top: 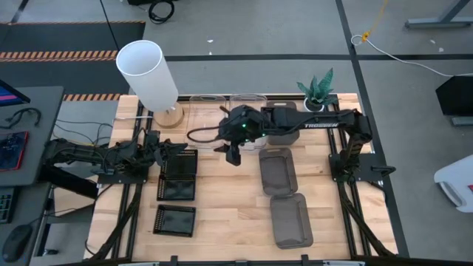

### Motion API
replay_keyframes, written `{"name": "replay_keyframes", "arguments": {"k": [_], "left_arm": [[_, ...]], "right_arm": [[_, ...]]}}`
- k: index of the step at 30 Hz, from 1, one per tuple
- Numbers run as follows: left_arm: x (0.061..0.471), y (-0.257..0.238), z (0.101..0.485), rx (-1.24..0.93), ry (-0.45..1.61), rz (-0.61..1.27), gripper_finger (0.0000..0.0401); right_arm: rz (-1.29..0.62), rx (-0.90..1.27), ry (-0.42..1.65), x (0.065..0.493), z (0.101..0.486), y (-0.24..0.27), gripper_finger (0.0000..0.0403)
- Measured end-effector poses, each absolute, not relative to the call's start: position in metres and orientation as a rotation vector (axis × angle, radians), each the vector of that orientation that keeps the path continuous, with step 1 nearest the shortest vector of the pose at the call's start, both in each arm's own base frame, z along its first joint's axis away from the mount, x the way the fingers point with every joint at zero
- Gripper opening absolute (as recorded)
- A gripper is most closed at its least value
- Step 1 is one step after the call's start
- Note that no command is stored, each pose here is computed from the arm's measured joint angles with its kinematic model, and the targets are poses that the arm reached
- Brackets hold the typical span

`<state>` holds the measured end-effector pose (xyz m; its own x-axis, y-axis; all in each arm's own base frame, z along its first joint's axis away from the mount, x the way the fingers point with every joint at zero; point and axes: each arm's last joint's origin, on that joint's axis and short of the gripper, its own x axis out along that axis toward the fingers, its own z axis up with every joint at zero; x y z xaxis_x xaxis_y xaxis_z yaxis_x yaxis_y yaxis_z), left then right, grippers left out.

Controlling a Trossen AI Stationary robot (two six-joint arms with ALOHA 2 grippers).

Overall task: Stack baskets by color
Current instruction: Stack the left transparent bin on top of the right transparent bins

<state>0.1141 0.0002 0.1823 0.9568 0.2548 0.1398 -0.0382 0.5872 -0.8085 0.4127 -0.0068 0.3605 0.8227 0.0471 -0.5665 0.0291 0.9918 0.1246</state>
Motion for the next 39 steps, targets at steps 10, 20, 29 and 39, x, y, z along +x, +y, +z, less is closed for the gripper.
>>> {"name": "replay_keyframes", "arguments": {"k": [10, 20, 29, 39], "left_arm": [[0.114, 0.000, 0.182, -0.930, -0.252, 0.172, 0.0028], [0.115, 0.000, 0.181, -0.927, -0.239, 0.180, 0.0035], [0.116, 0.000, 0.180, -0.925, -0.226, 0.185, 0.0030], [0.116, 0.000, 0.180, -0.925, -0.227, 0.185, 0.0031]], "right_arm": [[-0.026, 0.178, 0.578, 0.417, 0.373, -0.008, 0.0216], [0.030, 0.063, 0.659, 0.471, 0.328, -0.016, 0.0216], [0.037, -0.059, 0.814, 0.511, 0.283, -0.044, 0.0216], [0.043, -0.099, 0.944, 0.513, 0.248, -0.051, 0.0216]]}}
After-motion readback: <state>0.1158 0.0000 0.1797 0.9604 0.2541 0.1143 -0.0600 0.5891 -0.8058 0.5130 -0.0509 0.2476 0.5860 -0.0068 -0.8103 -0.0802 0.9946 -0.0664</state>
